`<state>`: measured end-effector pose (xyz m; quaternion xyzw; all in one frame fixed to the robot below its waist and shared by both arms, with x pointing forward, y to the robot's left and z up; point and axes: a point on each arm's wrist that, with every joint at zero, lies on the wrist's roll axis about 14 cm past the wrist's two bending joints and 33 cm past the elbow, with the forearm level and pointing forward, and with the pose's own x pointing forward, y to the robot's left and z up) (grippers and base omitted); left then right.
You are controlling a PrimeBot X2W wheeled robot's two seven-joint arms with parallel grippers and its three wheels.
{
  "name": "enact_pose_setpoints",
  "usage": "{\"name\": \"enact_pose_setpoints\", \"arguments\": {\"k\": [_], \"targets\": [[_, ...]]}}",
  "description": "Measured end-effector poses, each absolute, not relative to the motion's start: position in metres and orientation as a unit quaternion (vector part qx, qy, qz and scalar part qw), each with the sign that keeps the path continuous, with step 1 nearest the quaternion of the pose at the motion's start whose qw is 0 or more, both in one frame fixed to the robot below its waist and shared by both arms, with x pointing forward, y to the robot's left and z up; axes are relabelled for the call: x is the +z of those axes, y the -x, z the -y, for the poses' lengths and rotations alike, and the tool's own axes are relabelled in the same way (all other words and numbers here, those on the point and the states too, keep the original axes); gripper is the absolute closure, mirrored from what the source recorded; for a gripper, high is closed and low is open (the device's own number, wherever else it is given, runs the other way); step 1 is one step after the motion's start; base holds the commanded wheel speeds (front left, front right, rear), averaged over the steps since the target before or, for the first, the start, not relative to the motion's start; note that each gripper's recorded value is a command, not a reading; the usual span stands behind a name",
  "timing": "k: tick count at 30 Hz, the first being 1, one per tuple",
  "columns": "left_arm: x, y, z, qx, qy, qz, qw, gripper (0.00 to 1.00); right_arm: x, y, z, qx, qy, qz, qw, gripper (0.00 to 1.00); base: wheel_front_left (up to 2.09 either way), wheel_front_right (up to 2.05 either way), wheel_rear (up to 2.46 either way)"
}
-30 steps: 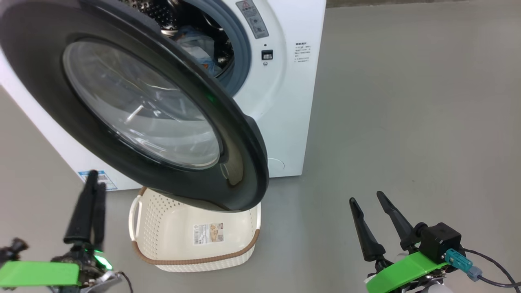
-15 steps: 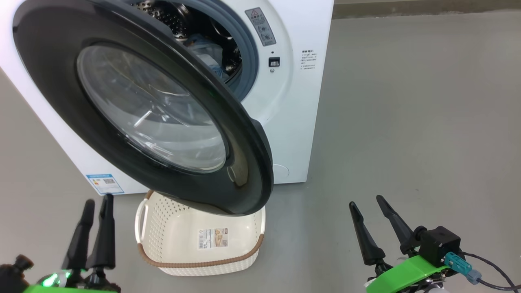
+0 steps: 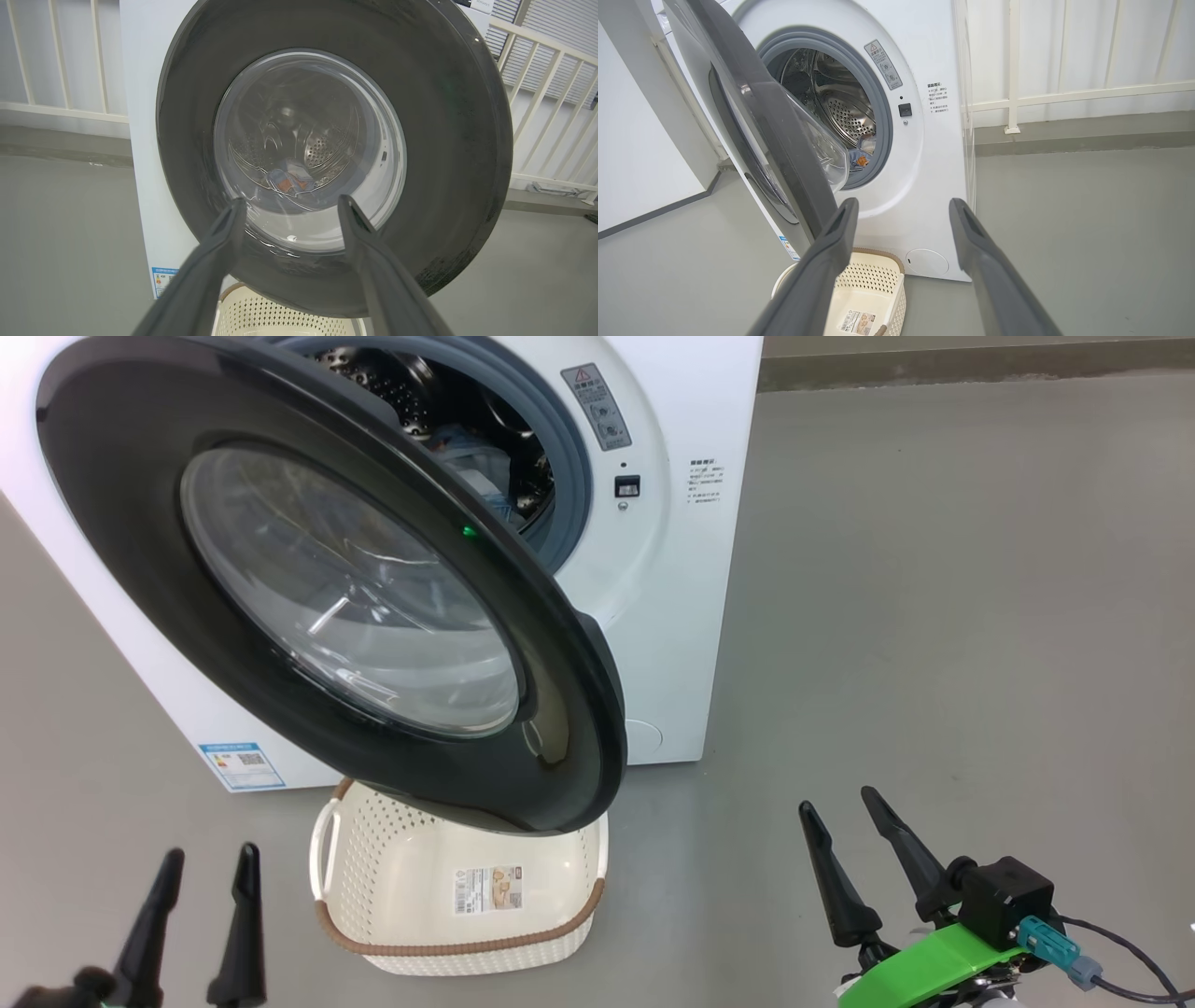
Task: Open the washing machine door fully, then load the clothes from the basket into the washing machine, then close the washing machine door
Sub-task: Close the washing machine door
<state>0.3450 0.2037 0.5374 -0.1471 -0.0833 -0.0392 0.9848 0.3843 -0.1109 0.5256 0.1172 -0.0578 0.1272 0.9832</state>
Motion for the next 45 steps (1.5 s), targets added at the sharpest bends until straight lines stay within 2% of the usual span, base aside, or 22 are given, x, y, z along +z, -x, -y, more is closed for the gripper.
{"name": "enact_pose_setpoints", "arguments": {"k": [12,33,34,35,39,45], "targets": [[0.493,-0.331,-0.208,0.005,0.092,0.023,0.995,0.00,0.527,-0.383,0.111,0.127,-0.117,0.059,0.983,0.00,0.00,0.00,0.00],[0.488,-0.329,-0.211,0.017,0.082,0.016,0.996,0.00,0.521,-0.379,0.111,0.127,-0.117,0.051,0.984,0.00,0.00,0.00,0.00],[0.488,-0.329,-0.212,0.017,0.083,0.016,0.996,0.00,0.519,-0.379,0.111,0.126,-0.117,0.049,0.984,0.41,0.00,0.00,0.00],[0.488,-0.329,-0.211,0.017,0.083,0.016,0.996,0.00,0.519,-0.379,0.112,0.124,-0.118,0.048,0.984,1.00,0.00,0.00,0.00],[0.487,-0.329,-0.212,0.017,0.083,0.014,0.996,0.00,0.532,-0.382,0.118,0.118,-0.120,0.069,0.983,1.00,0.00,0.00,0.00],[0.484,-0.329,-0.212,0.018,0.083,0.009,0.996,0.00,0.620,-0.379,0.111,0.143,-0.130,0.204,0.960,1.00,0.00,0.00,0.00]]}}
